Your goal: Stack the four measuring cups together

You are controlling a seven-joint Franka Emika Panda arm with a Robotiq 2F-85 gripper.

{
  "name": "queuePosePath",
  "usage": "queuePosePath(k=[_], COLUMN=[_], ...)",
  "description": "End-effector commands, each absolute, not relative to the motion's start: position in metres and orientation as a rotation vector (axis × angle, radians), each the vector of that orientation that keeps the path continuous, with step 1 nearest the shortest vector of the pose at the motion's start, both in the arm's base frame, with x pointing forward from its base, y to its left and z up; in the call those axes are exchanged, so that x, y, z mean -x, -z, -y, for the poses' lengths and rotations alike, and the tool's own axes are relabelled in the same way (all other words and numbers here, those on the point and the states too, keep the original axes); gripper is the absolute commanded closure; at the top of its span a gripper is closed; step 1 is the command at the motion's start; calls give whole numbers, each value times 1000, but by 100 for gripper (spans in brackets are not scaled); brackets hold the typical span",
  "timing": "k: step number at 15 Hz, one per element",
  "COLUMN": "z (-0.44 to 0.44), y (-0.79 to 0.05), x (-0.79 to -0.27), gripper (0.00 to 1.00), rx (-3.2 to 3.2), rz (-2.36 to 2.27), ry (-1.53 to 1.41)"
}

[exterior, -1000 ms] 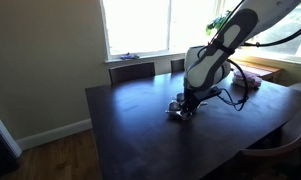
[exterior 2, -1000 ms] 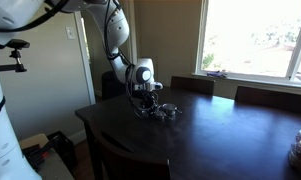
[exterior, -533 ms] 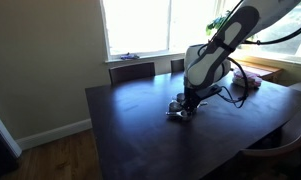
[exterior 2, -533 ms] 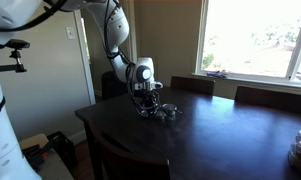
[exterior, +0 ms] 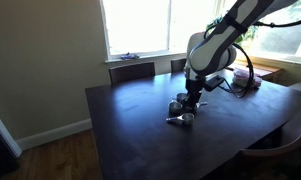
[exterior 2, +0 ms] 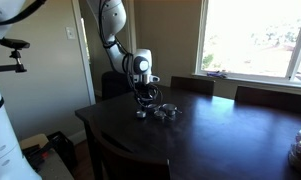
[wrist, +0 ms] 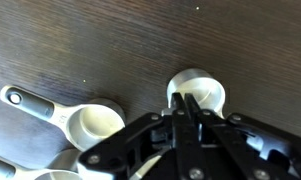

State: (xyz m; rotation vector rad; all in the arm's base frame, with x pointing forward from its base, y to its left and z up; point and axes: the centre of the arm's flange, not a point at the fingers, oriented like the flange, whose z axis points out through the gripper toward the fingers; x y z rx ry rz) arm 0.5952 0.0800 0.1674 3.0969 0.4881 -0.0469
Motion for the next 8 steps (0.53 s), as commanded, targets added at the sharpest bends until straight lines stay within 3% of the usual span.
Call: queuePosePath(k=[1,5,6,8], z=[-72,-65,-63,-61], y=[-205,-216,-214,-208], x=[-570,-566,-564,-561], gripper=[92,94,68,67], rx=[-3109,-3080,-3072,-3062], rz=[-594,-619,-607,-585], ry=[63,96,117,155])
